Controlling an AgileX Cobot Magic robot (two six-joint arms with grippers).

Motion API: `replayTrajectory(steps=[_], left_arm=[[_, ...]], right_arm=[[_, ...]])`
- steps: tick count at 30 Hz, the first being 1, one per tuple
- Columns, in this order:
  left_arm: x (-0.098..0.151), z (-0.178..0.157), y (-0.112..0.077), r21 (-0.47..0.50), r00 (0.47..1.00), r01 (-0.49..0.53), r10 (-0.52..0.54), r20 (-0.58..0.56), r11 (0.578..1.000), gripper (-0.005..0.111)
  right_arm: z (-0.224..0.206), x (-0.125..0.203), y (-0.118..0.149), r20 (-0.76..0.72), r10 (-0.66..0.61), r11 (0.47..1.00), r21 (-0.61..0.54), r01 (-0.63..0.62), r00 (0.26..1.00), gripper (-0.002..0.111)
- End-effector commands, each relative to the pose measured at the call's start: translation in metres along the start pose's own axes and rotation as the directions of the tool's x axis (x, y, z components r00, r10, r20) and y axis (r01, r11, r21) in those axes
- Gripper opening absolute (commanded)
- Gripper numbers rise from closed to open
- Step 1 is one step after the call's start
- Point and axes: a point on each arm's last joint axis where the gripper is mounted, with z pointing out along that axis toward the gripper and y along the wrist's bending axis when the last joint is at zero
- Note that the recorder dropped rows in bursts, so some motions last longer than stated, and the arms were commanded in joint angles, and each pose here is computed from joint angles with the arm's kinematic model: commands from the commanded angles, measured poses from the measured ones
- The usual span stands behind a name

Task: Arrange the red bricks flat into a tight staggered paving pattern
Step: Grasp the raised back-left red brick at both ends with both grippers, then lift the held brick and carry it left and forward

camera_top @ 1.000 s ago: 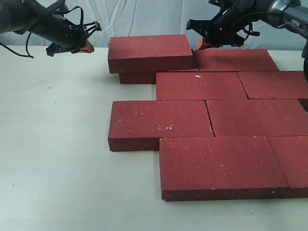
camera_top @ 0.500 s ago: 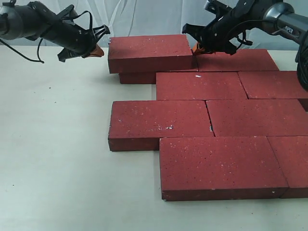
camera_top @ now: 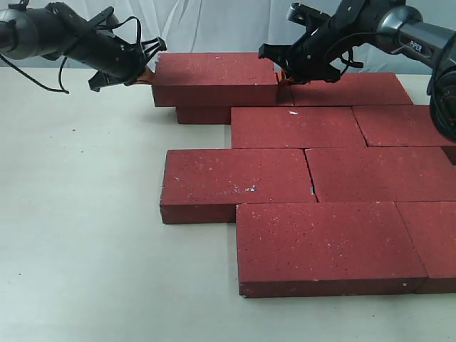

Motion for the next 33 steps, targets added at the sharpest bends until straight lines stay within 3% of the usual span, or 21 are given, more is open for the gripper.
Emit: replayTrajectory(steps=[1, 13, 21, 33], left_arm=[[0.003, -0.004, -0.004, 0.026, 0.997, 0.019, -0.018, -0.069, 0.999, 0.0], [0.0, -0.039, -0.028, 0.064, 0.989, -0.042, 0.05, -0.136, 0.997, 0.0], [0.002, -0.07, -0.037, 0.015, 0.967, -0.139, 0.139, -0.213, 0.99, 0.0], [0.031, -0.113, -0.049, -0.02, 0.966, -0.176, 0.169, -0.195, 0.984, 0.0]], right_arm=[[-0.018, -0.003, 0.016, -0.02, -0.02, 0.999, -0.035, 0.019, 1.0, -0.001], [-0.073, -0.01, 0.038, -0.064, -0.095, 0.995, -0.037, 0.092, 0.993, -0.001], [-0.111, -0.007, 0.054, -0.133, -0.127, 0.991, -0.062, 0.12, 0.983, -0.001], [-0.133, 0.011, 0.117, -0.15, -0.26, 0.965, -0.075, 0.251, 0.954, -0.001]])
